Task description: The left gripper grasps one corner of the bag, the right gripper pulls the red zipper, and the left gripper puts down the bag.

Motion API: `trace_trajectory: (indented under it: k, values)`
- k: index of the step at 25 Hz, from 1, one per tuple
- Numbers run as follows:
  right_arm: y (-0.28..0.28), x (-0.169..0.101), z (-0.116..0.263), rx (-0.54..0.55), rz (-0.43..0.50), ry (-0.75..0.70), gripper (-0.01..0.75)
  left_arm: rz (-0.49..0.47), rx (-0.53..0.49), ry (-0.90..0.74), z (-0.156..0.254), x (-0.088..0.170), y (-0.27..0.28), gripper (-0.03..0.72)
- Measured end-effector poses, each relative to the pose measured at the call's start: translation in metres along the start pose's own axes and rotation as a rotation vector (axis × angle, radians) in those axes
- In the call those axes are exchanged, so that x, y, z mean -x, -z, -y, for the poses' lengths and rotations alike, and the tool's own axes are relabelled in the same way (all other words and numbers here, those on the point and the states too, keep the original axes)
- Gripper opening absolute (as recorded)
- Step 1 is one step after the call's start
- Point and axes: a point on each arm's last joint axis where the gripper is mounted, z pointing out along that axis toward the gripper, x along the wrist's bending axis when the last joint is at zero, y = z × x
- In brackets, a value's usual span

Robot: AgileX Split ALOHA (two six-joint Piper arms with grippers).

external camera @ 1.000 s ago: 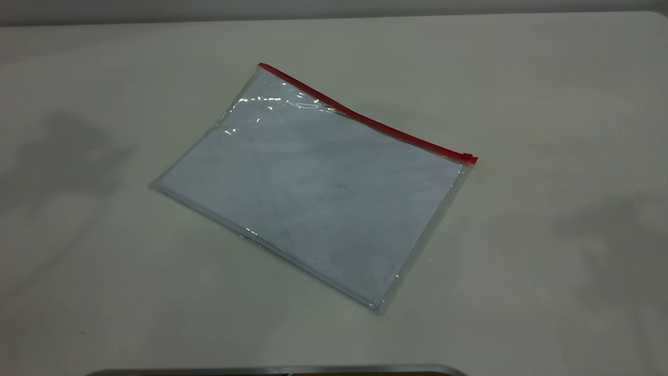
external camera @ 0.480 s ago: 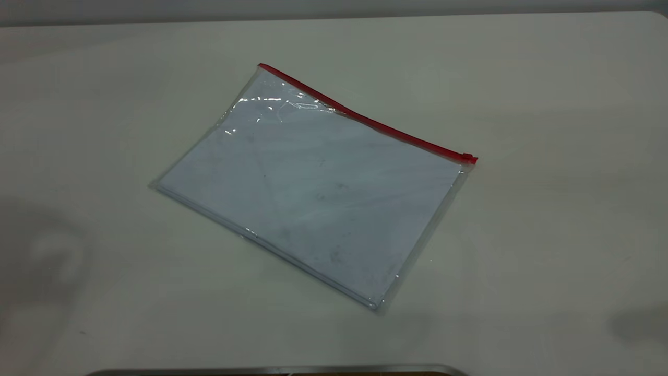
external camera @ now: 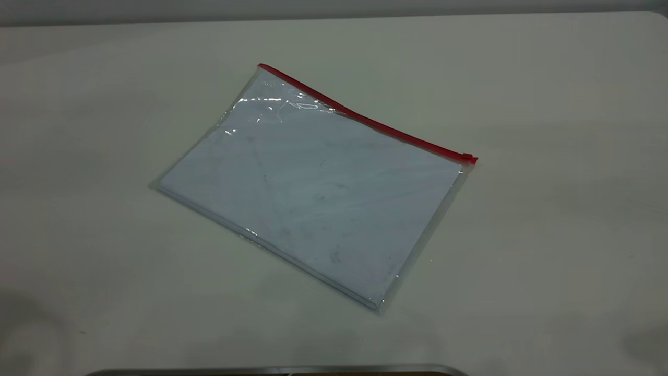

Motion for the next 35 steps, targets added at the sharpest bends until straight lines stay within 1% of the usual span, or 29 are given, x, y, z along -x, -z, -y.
trace_trajectory:
  k: [3, 7, 10, 14, 15, 19, 21, 25, 27, 29, 30, 35]
  values:
    - [-0.003, 0.0, 0.001, 0.014, 0.003, -0.002, 0.486, -0.02, 0.042, 0.006, 0.016, 0.002, -0.01, 0.48]
    - [-0.015, 0.001, 0.004, 0.085, 0.004, -0.025, 0.486, -0.038, 0.071, 0.023, 0.036, 0.003, -0.029, 0.48]
    - [-0.017, 0.0, 0.004, 0.096, -0.004, -0.037, 0.486, -0.052, 0.098, 0.031, 0.045, 0.003, -0.038, 0.48]
    - [0.0, -0.003, -0.001, 0.021, -0.029, -0.027, 0.486, -0.069, 0.151, 0.04, 0.046, 0.004, -0.035, 0.48]
    - [0.004, -0.003, 0.0, -0.015, -0.034, -0.021, 0.486, -0.07, 0.163, 0.048, 0.047, 0.005, -0.033, 0.48]
    - [0.005, -0.004, 0.011, -0.143, -0.044, -0.013, 0.486, -0.072, 0.195, 0.066, 0.052, 0.008, -0.027, 0.48]
    - [0.004, -0.005, 0.014, -0.168, -0.047, -0.03, 0.486, -0.072, 0.208, 0.064, 0.054, 0.011, -0.021, 0.48]
    - [0.008, -0.005, 0.016, -0.147, -0.045, -0.034, 0.486, -0.064, 0.212, 0.054, 0.062, 0.017, -0.008, 0.48]
    - [0.011, -0.006, 0.017, -0.13, -0.043, -0.032, 0.486, -0.061, 0.182, 0.041, 0.071, 0.021, -0.005, 0.48]
    - [0.013, -0.006, 0.018, -0.115, -0.042, -0.033, 0.486, -0.081, 0.152, 0.029, 0.081, 0.022, -0.003, 0.48]
    - [0.014, -0.006, 0.018, -0.106, -0.042, -0.033, 0.486, -0.096, 0.156, 0.028, 0.085, 0.022, -0.002, 0.48]
    - [0.018, -0.007, 0.02, -0.08, -0.04, -0.03, 0.486, -0.143, 0.259, 0.014, 0.098, 0.027, 0.006, 0.48]
